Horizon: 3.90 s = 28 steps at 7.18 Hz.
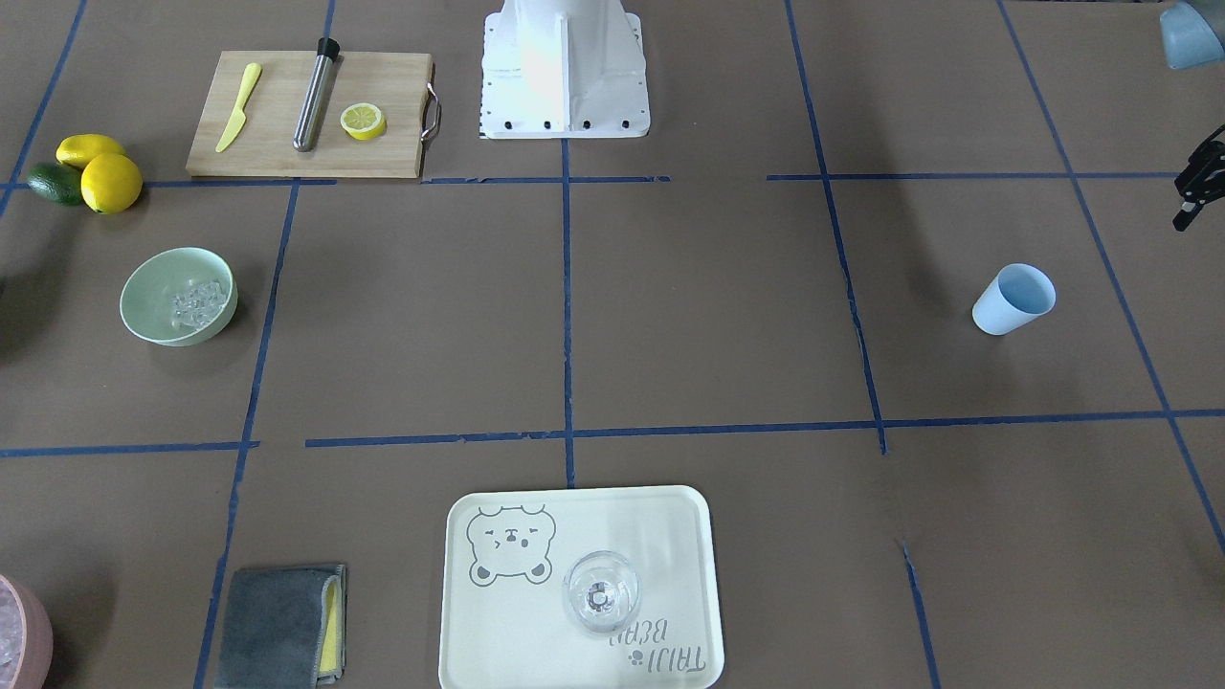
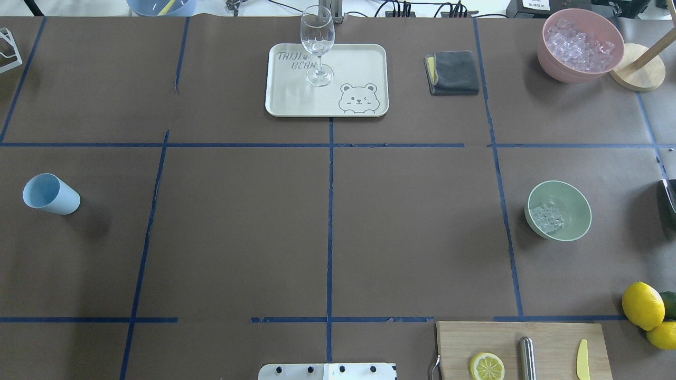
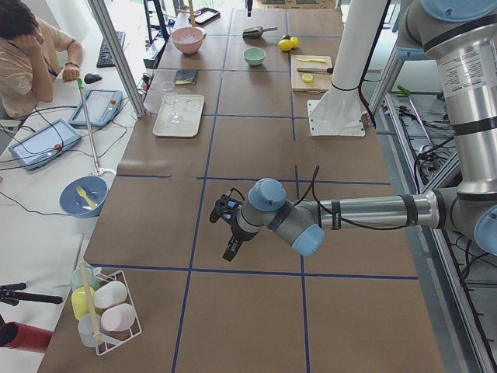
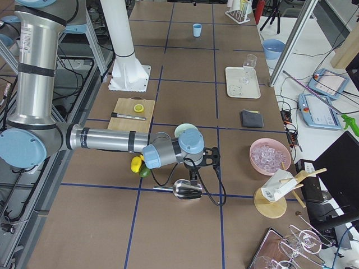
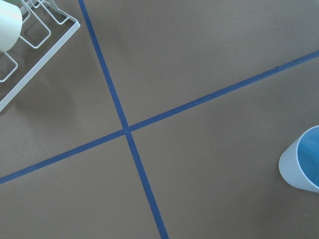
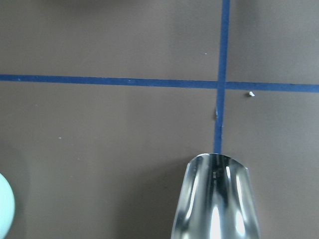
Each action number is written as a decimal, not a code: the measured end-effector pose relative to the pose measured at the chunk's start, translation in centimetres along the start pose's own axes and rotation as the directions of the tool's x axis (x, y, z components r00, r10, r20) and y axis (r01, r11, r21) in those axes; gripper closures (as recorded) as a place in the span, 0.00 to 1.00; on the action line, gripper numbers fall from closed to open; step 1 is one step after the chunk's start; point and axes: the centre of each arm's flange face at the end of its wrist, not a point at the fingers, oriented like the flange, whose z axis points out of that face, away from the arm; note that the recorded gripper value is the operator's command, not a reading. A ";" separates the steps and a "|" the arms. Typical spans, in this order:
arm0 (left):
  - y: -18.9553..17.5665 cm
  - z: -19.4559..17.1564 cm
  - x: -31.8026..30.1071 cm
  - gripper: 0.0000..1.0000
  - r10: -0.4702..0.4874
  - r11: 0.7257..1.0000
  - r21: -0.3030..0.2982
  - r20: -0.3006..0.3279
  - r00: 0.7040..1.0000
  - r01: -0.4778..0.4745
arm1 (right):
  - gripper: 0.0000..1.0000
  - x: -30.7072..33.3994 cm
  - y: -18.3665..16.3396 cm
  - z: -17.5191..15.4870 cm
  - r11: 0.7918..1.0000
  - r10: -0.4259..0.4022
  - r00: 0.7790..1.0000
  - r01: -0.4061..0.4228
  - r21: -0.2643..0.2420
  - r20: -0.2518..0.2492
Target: Pour ice into bowl
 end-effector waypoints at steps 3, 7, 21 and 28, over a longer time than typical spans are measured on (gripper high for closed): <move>-1.9 -0.3 -0.1 0.00 -0.174 0.973 -0.166 -0.074 0.982 0.160 | 0.00 0.2 -0.9 -4.9 0.995 -0.015 0.999 0.011 -0.095 -0.046; -0.9 -5.1 -3.7 0.00 -0.148 0.970 -0.201 -0.054 0.987 0.135 | 0.00 -0.8 -1.5 -5.7 0.993 0.014 1.000 -0.016 -0.116 -0.018; -0.9 -2.1 -7.1 0.00 -0.140 0.945 -0.299 0.004 0.990 0.135 | 0.00 -2.2 -0.6 -2.6 0.988 -0.080 0.997 0.079 -0.136 -0.004; 1.3 -4.0 -5.2 0.00 -0.336 0.913 -0.235 0.034 0.941 0.334 | 0.00 -3.2 -0.2 -2.9 0.985 -0.106 0.994 0.101 -0.140 -0.029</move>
